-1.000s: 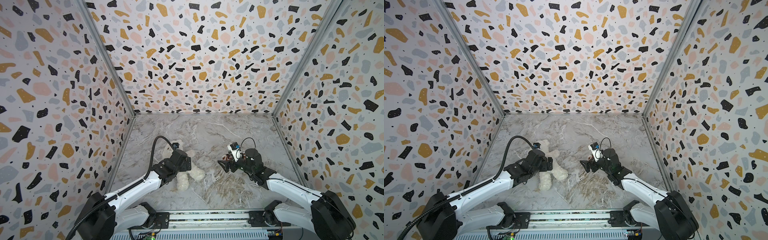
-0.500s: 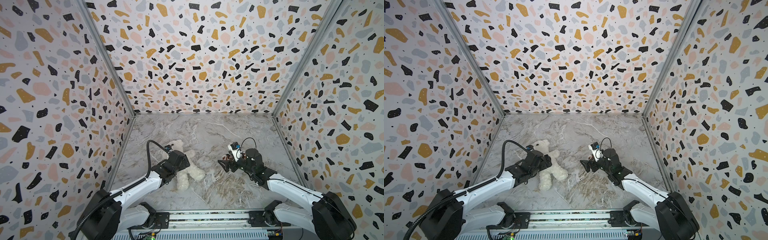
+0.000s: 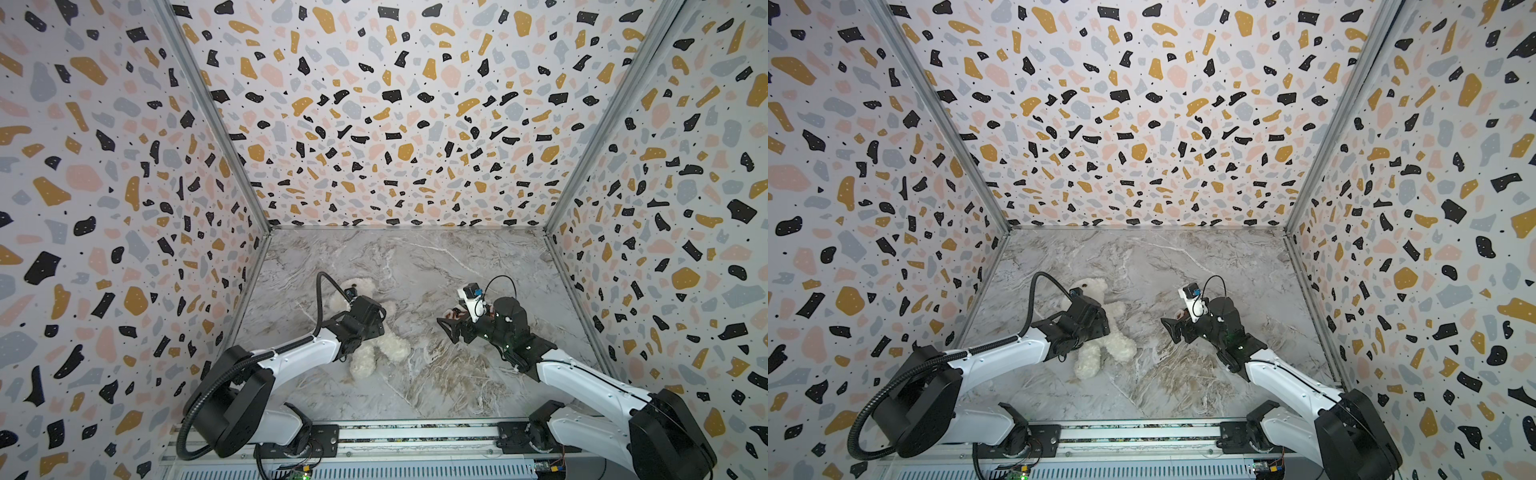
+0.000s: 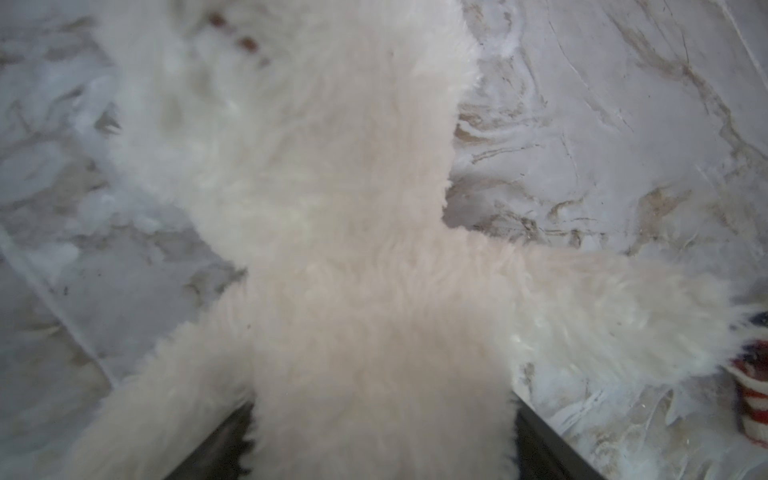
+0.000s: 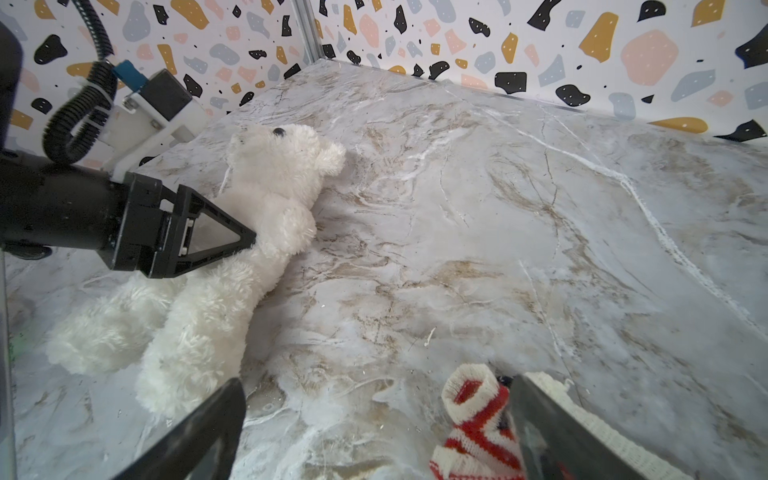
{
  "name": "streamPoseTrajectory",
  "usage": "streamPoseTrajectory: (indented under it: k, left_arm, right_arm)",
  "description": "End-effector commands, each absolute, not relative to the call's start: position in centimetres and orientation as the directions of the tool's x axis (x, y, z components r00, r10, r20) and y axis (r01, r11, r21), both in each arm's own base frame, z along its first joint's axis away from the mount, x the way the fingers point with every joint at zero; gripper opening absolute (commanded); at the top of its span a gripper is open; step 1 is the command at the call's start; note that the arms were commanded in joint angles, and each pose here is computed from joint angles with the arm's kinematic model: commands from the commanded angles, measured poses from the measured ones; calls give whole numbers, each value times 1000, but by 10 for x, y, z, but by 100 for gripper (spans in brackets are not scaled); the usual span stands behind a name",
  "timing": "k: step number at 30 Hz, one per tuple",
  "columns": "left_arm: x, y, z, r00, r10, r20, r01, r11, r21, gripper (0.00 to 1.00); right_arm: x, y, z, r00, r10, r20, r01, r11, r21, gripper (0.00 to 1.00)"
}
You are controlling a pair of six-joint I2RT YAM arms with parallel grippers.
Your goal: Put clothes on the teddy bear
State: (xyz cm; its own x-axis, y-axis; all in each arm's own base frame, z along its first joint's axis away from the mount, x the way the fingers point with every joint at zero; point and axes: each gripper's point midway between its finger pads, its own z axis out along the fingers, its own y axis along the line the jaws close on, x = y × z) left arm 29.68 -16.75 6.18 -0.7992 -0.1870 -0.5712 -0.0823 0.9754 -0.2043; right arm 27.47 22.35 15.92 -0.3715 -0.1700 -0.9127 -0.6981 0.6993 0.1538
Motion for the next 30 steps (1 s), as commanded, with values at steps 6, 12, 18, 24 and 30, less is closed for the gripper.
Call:
streamPoseTrajectory:
  k: [6, 12, 18, 24, 30]
  left_arm:
    - [277, -212, 65, -803, 242, -545, 309, 950, -34, 79]
    - [274, -215, 82, -767, 315, -559, 389, 921, -16, 93]
    - [273, -209, 111, -768, 64, -637, 215, 963, -163, 100]
    - [278, -205, 127, -720, -147, -678, 83, 952, -295, 99]
    - [283, -210, 108, -755, -167, -634, 31, 957, -289, 99]
  right_arm:
    - [279, 221, 156, -370, -174, -913, -681, 719, 139, 100]
    - [280, 219, 154, -370, -176, -912, -672, 728, 132, 100]
    - [281, 221, 150, -381, -179, -907, -674, 725, 141, 99]
    - [280, 223, 150, -385, -173, -907, -682, 716, 153, 99]
    - [279, 222, 153, -379, -173, -909, -684, 715, 148, 99]
